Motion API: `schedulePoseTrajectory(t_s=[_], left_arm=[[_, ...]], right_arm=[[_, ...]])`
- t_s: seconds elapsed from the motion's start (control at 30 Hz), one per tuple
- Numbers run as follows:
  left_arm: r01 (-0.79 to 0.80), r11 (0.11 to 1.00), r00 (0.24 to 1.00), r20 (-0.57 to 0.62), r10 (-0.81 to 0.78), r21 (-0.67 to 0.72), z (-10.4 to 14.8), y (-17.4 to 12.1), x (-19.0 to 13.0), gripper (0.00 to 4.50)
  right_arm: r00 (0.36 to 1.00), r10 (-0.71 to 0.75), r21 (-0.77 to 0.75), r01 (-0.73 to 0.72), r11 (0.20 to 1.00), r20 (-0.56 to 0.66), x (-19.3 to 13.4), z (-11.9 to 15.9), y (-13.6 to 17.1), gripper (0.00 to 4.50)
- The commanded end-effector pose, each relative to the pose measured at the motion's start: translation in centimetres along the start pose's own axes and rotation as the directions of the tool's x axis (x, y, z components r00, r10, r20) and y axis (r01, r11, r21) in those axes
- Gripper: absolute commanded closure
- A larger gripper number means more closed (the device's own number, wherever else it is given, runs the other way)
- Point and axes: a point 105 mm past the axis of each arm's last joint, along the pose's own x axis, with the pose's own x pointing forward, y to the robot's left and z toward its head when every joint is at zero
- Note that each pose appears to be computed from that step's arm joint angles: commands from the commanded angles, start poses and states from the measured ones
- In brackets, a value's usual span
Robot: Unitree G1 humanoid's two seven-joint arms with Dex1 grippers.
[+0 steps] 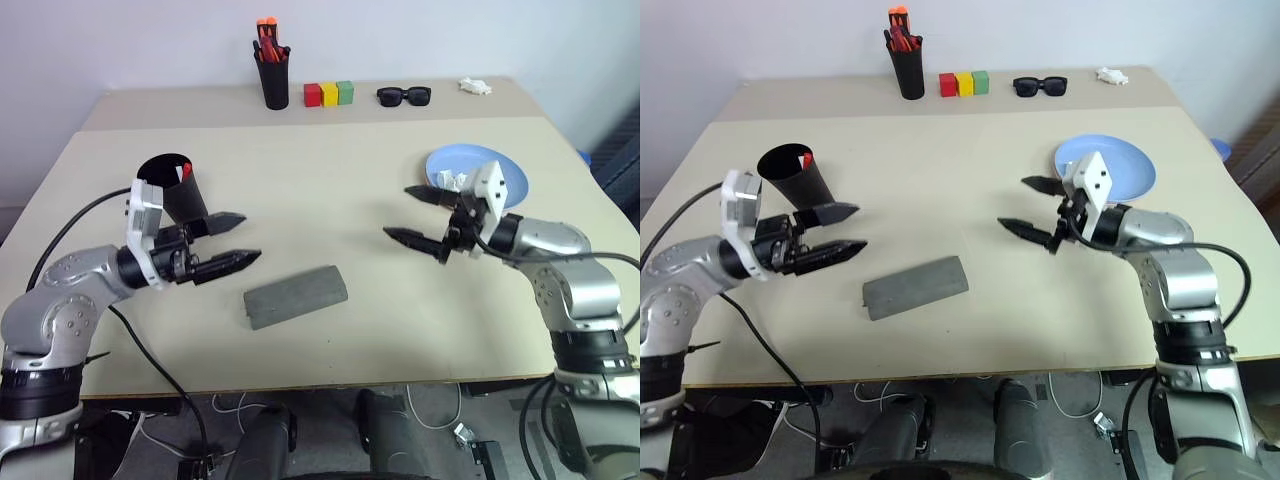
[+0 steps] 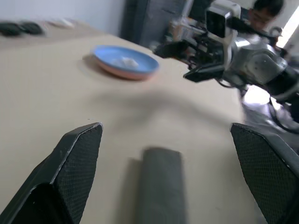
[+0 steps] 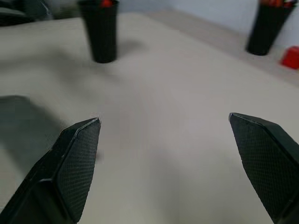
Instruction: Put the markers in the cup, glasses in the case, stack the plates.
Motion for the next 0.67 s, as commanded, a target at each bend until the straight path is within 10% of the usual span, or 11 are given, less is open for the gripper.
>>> schedulePoseTrajectory(t_s=[0.03,0.67], left_arm=[[-0.018,0.998,1.000,0.027,0.017,0.057,1.4,-0.6,-1.2,0.00],[-0.043,0.994,0.999,0.031,0.040,0.098,-0.6,-0.5,1.2,0.00]], right_arm=[[0.991,0.130,0.033,-0.129,0.991,-0.030,-1.4,1.8,2.5,0.02],[0.990,0.065,-0.089,-0.076,0.993,-0.129,-4.2,0.8,2.3,0.02]])
